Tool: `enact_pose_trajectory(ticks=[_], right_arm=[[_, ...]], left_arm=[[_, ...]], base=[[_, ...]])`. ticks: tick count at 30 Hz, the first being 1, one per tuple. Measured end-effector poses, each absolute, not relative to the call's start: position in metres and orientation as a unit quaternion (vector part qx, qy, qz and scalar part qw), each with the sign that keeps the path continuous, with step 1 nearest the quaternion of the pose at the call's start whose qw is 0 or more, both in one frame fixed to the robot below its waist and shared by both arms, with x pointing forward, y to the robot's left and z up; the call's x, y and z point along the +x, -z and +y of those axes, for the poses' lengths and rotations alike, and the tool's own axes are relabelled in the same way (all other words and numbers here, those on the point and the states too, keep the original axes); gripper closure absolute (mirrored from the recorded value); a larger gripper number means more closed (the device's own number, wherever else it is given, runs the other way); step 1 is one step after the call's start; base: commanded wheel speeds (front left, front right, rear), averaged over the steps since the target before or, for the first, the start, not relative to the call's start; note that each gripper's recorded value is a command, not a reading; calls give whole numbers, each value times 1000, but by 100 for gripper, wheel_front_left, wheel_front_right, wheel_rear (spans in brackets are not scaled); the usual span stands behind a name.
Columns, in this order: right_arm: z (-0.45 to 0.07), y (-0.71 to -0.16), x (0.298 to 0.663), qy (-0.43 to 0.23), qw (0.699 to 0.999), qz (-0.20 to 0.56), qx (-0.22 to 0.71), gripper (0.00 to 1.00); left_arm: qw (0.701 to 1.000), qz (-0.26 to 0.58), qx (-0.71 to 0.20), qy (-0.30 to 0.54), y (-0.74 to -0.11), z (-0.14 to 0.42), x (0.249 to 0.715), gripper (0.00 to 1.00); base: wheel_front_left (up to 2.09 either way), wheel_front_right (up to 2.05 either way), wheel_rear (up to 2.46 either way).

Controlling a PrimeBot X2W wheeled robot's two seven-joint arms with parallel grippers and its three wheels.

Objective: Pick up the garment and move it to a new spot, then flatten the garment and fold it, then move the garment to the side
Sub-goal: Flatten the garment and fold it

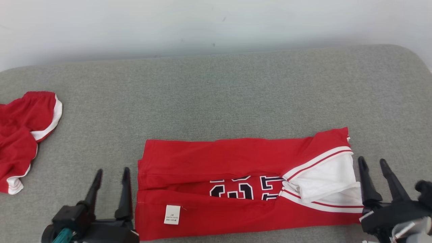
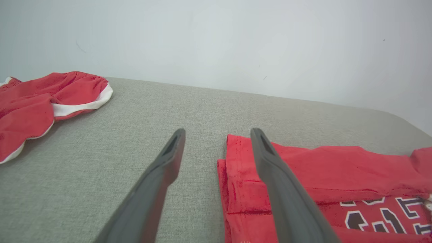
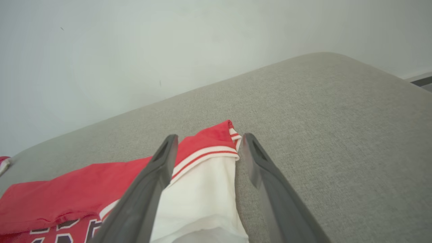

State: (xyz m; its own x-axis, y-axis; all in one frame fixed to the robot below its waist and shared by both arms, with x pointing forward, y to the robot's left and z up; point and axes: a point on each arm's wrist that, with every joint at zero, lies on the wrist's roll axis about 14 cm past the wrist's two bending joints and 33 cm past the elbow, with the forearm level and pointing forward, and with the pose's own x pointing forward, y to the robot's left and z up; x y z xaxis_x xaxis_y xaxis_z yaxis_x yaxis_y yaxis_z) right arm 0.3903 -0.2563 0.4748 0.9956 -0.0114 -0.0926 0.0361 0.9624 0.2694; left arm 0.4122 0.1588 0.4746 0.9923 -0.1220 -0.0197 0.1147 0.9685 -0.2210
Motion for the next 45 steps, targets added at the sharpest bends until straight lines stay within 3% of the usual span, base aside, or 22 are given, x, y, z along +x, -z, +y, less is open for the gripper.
enact_pose_trajectory(ticks=[10,20,21,22,23,24,31,39,45], right_arm=[[-258,-425,405,15,982,164,94,0],[-241,-387,397,1,968,236,86,0],[-239,-386,397,-2,967,239,85,5],[-235,-384,396,-6,966,242,86,64],[-232,-383,396,-9,966,244,87,64],[-230,-383,396,-13,966,245,87,100],[-236,-389,397,-6,967,236,95,100],[-320,-416,393,82,976,192,67,100],[-338,-432,391,92,981,166,42,100]], left_arm=[[997,-23,-68,-4,-492,187,391,0],[998,1,-53,-22,-477,200,369,0],[998,3,-55,-21,-476,198,367,0],[998,5,-58,-19,-475,197,366,0],[998,4,-60,-18,-475,195,366,0],[998,4,-62,-18,-476,195,365,0],[998,3,-63,-18,-476,193,360,0],[998,-3,-64,-12,-481,187,355,0],[998,5,-67,-10,-476,184,351,0]], base=[[0,0,0],[0,0,0],[0,0,0],[0,0,0],[0,0,0],[0,0,0],[0,0,0],[0,0,0],[0,0,0]])
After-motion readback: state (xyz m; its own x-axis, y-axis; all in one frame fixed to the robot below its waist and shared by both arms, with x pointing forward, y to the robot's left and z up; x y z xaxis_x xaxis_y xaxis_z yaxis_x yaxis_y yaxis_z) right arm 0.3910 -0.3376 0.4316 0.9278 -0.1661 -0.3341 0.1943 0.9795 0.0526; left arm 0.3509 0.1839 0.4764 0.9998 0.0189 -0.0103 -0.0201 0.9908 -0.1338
